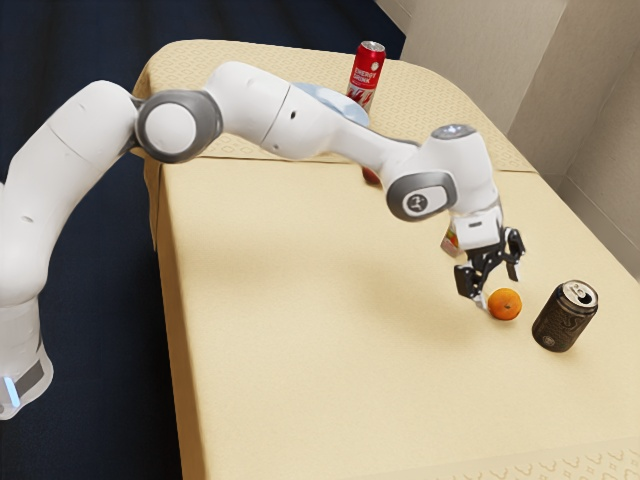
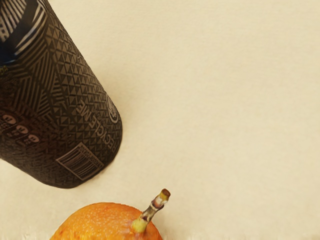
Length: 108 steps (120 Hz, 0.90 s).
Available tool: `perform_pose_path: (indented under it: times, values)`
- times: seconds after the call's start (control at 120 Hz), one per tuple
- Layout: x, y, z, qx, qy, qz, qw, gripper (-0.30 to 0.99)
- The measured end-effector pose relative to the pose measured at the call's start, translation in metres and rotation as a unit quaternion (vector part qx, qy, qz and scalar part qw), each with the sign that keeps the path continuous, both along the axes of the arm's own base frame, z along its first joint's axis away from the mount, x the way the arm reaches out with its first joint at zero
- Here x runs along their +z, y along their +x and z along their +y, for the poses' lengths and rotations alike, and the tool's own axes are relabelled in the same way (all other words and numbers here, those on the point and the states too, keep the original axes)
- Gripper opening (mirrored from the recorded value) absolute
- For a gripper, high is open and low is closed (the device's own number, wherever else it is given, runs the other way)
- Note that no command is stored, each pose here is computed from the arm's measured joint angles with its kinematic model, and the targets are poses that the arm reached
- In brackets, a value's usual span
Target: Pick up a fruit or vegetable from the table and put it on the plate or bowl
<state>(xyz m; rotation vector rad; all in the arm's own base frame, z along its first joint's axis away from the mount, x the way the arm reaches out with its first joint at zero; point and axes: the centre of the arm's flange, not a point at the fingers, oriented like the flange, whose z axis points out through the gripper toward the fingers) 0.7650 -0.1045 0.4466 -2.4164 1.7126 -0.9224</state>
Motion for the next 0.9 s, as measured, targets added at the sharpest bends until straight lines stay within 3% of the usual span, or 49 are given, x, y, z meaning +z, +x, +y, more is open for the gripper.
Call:
perform_pose_path:
  times: [0.225,0.633,0.9]
  values:
    - [-0.015,0.004,0.009,0.01,0.013,0.004,1.0,0.69]
    - [-0.025,0.008,-0.024,-0.001,-0.004,-0.004,1.0,0.69]
    - [-0.032,0.014,0.006,0.022,0.007,-0.007,1.0,0.69]
